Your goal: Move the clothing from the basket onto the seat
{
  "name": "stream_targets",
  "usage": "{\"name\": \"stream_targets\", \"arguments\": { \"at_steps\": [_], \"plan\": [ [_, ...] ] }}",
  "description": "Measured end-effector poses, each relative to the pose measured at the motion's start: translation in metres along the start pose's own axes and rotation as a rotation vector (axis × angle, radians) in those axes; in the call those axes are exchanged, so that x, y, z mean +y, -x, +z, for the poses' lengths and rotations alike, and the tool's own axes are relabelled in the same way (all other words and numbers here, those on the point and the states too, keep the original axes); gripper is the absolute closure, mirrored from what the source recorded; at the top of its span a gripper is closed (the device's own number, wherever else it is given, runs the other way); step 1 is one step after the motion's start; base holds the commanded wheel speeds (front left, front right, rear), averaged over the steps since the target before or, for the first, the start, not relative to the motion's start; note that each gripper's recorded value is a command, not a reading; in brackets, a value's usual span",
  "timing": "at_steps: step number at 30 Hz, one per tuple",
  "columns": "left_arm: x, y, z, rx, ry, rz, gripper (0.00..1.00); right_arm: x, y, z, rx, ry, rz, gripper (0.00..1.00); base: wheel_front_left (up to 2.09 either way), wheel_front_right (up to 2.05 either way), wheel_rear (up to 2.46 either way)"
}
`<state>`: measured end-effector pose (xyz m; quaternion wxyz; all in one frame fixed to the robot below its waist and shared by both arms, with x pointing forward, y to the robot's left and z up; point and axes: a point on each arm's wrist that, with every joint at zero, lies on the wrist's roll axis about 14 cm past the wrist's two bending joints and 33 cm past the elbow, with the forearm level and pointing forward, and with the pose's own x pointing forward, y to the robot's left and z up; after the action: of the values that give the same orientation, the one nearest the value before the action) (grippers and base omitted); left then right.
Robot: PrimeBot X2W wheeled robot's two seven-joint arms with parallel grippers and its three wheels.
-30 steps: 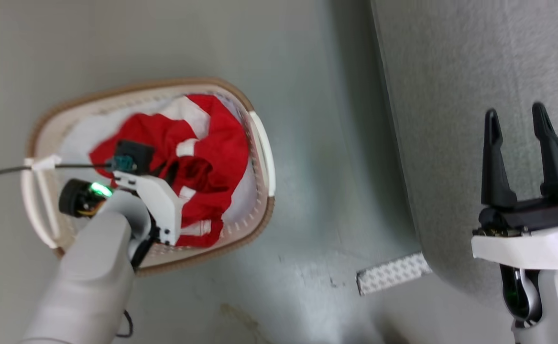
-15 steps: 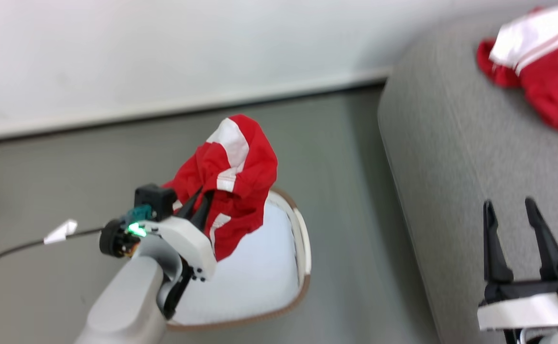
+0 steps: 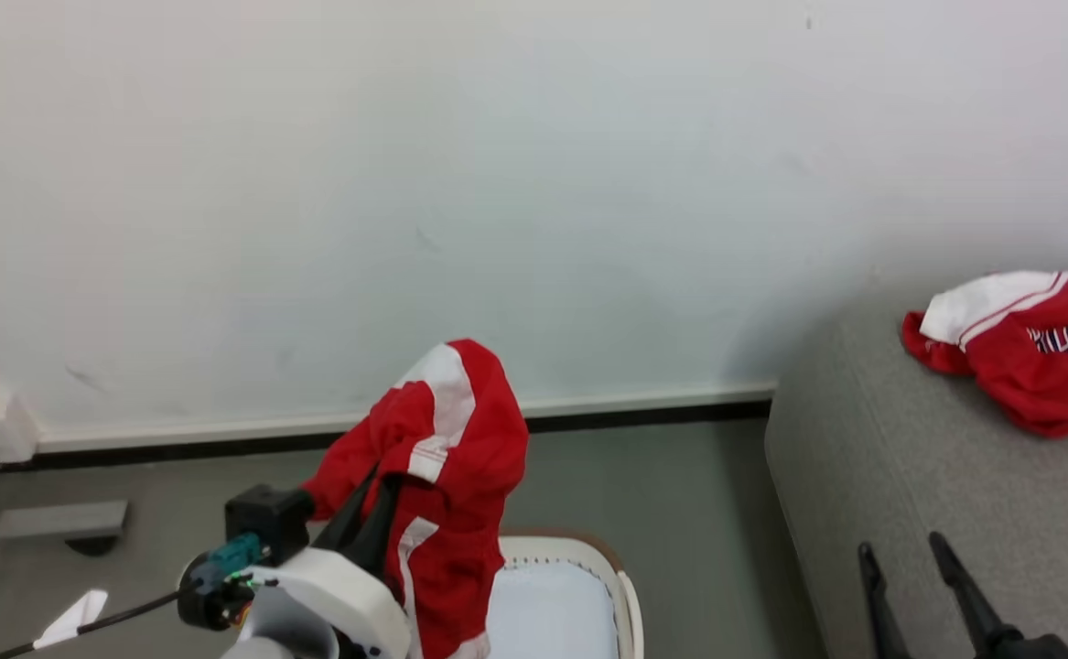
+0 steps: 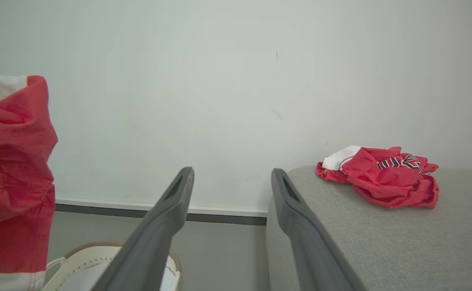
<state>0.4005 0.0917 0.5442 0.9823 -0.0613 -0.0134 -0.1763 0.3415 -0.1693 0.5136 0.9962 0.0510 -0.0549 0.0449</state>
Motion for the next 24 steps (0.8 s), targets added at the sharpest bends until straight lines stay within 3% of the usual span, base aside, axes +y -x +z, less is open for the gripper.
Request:
{"name": "stream_targets", "arguments": {
  "at_steps": [10,18,24],
  "plan": [
    [-0.009,0.032,0.042,-0.093,0.003,0.001,1.0,0.046,0.004,0.005,-0.016,-0.047,0.136,0.0,0.0,0.0,0.0],
    [-0.039,0.031,0.052,-0.088,0.043,-0.113,1.0,0.108,-0.007,0.03,-0.055,-0.118,0.418,0.0,0.0,0.0,0.0],
    [-0.064,0.031,0.055,-0.074,0.092,-0.217,1.0,0.129,-0.015,0.042,0.007,-0.157,0.588,0.0,0.0,0.0,0.0]
  ]
}}
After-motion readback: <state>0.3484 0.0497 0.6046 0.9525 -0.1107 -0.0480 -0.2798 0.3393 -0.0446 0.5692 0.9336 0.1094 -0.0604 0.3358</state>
